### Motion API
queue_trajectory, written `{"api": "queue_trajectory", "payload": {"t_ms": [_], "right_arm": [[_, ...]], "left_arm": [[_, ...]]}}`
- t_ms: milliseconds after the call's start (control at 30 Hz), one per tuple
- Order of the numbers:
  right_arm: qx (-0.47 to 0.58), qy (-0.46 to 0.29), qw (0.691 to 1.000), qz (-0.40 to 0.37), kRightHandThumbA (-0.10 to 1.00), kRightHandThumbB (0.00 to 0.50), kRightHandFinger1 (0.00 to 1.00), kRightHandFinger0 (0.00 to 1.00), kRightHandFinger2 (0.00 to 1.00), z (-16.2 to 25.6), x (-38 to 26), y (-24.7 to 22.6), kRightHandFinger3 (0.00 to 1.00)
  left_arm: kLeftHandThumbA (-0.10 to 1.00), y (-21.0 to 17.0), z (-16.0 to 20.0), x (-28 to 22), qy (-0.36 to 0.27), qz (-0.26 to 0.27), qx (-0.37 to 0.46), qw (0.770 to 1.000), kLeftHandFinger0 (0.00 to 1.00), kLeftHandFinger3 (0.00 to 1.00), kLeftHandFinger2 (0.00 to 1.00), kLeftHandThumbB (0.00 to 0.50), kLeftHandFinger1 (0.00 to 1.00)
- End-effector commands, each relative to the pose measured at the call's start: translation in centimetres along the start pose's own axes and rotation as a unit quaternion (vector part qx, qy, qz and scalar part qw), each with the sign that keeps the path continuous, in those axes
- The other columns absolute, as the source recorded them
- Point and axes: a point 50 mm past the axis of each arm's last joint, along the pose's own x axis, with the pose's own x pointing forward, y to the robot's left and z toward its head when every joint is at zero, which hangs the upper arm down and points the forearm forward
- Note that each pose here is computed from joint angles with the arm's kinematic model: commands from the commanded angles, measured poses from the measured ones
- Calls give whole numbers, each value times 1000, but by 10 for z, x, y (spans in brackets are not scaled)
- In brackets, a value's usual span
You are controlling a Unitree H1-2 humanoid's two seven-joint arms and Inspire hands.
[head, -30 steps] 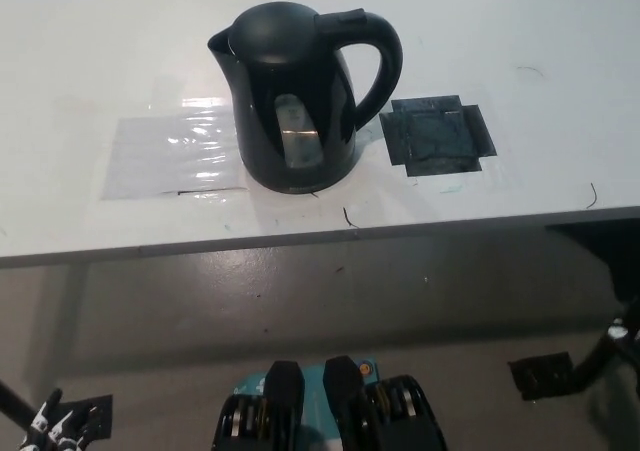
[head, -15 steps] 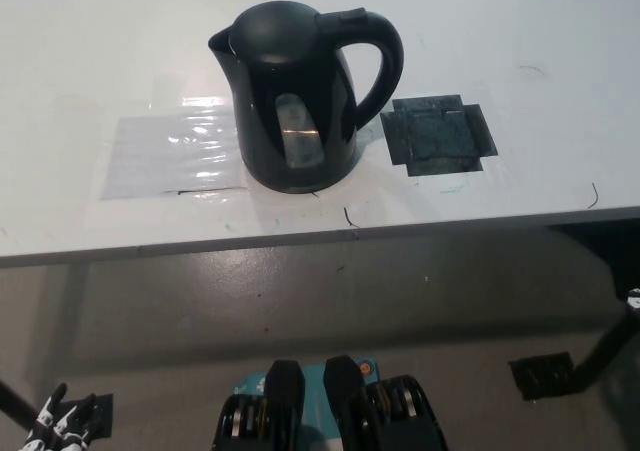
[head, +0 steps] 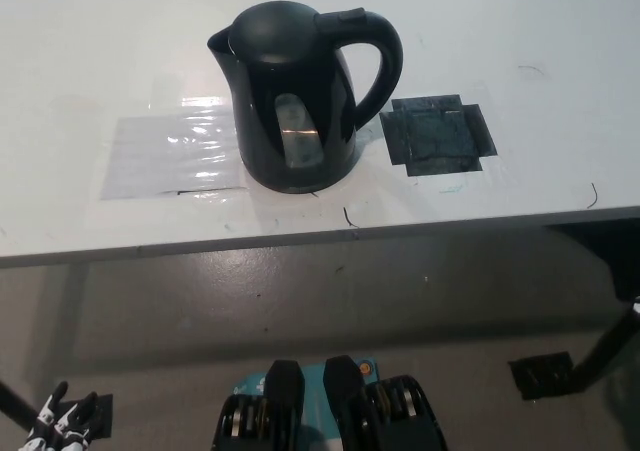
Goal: The robot uses its right hand to push down on the lid of a kettle kept in the middle of the desk to close it
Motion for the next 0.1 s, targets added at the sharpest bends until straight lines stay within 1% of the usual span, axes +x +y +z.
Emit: {"api": "queue_trajectory", "payload": {"t_ms": [0,67], "right_arm": [[-4,-53,999,0,208,25,992,1000,1000,37,18,-2,1000],[-6,-52,999,1,208,19,992,1000,1000,37,18,-2,1000]], "left_arm": [[249,3,9,4,-27,-2,9,1000,1000,1000,859,226,1000],[249,2,9,4,-27,-3,9,1000,1000,1000,860,224,1000]]}}
